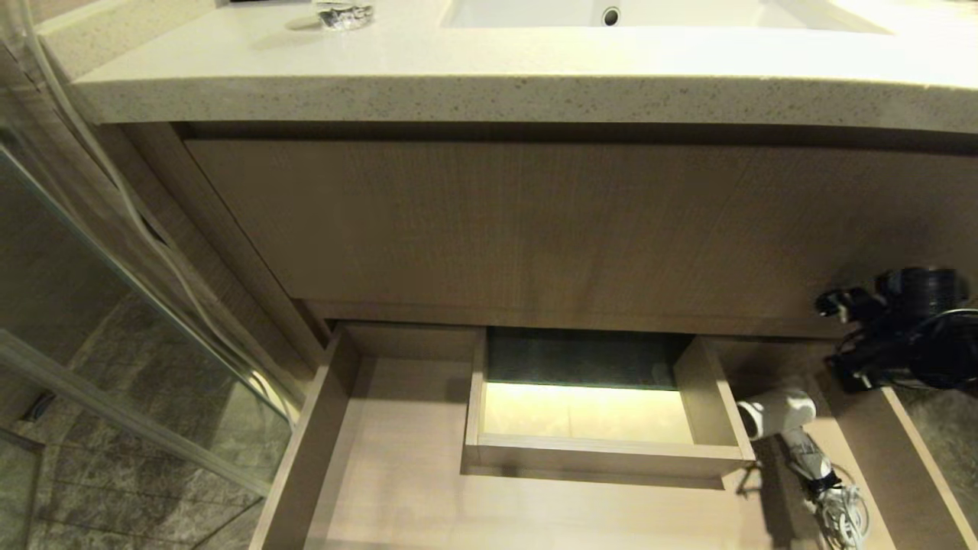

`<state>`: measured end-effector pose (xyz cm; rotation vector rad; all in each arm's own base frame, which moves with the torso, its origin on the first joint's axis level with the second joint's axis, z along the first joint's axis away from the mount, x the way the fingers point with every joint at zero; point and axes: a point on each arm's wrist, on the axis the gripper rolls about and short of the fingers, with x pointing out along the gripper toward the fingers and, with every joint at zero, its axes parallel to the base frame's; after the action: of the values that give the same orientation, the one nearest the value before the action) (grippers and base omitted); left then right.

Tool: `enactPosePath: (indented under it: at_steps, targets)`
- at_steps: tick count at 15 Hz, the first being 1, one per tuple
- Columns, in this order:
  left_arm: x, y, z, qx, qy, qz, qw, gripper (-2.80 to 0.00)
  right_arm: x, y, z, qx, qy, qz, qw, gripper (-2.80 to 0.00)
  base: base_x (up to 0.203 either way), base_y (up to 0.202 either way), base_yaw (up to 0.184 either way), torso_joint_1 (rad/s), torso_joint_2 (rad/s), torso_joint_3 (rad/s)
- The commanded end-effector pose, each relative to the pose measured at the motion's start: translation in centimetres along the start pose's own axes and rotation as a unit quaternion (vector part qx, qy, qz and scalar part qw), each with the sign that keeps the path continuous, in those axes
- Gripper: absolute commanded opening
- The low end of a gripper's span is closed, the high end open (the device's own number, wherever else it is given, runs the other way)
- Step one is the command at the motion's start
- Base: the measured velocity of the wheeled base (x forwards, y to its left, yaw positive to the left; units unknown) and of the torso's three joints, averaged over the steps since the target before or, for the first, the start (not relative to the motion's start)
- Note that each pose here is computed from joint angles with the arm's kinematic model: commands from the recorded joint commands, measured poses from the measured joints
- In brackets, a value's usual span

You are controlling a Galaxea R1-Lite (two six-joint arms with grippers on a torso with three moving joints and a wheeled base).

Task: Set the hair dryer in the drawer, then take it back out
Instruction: Put it into the drawer, then close the drawer

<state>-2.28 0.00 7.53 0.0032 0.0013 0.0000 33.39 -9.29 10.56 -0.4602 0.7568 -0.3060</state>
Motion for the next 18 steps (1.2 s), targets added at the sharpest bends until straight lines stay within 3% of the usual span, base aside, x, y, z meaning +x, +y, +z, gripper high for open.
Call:
enactPosePath:
  at_steps: [1, 3, 5, 7, 9, 11, 18]
  targets:
    - [0.0, 0.0, 0.0, 0.0, 0.0, 0.0, 1.0, -2.8, -10.6, -3.2, 0.5, 0.001, -0.093, -0.056, 0.994, -2.8, 0.0, 0.0, 0.0, 0.0, 0.0, 0.0]
    - [0.0, 0.0, 0.0, 0.0, 0.0, 0.0, 1.0, -2.8, -16.0, -3.3, -3.0, -0.023, -0.086, -0.078, 0.993, -2.8, 0.0, 0.0, 0.0, 0.0, 0.0, 0.0]
    - [0.0, 0.0, 0.0, 0.0, 0.0, 0.0, 1.0, -2.8, -19.4, -2.1, -7.8, -0.046, -0.037, -0.083, 0.995, -2.8, 0.0, 0.0, 0.0, 0.0, 0.0, 0.0]
    - [0.0, 0.0, 0.0, 0.0, 0.0, 0.0, 1.0, -2.8, -20.6, -0.3, -12.2, -0.071, 0.042, -0.065, 0.994, -2.8, 0.0, 0.0, 0.0, 0.0, 0.0, 0.0]
    - [0.0, 0.0, 0.0, 0.0, 0.0, 0.0, 1.0, -2.8, -20.9, 0.6, -14.9, -0.087, 0.138, -0.057, 0.985, -2.8, 0.0, 0.0, 0.0, 0.0, 0.0, 0.0]
    - [0.0, 0.0, 0.0, 0.0, 0.0, 0.0, 1.0, -2.8, -20.6, 1.1, -15.8, -0.083, 0.209, -0.035, 0.974, -2.8, 0.0, 0.0, 0.0, 0.0, 0.0, 0.0]
    - [0.0, 0.0, 0.0, 0.0, 0.0, 0.0, 1.0, -2.8, -15.5, 2.2, -16.1, -0.033, 0.344, 0.029, 0.938, -2.8, 0.0, 0.0, 0.0, 0.0, 0.0, 0.0]
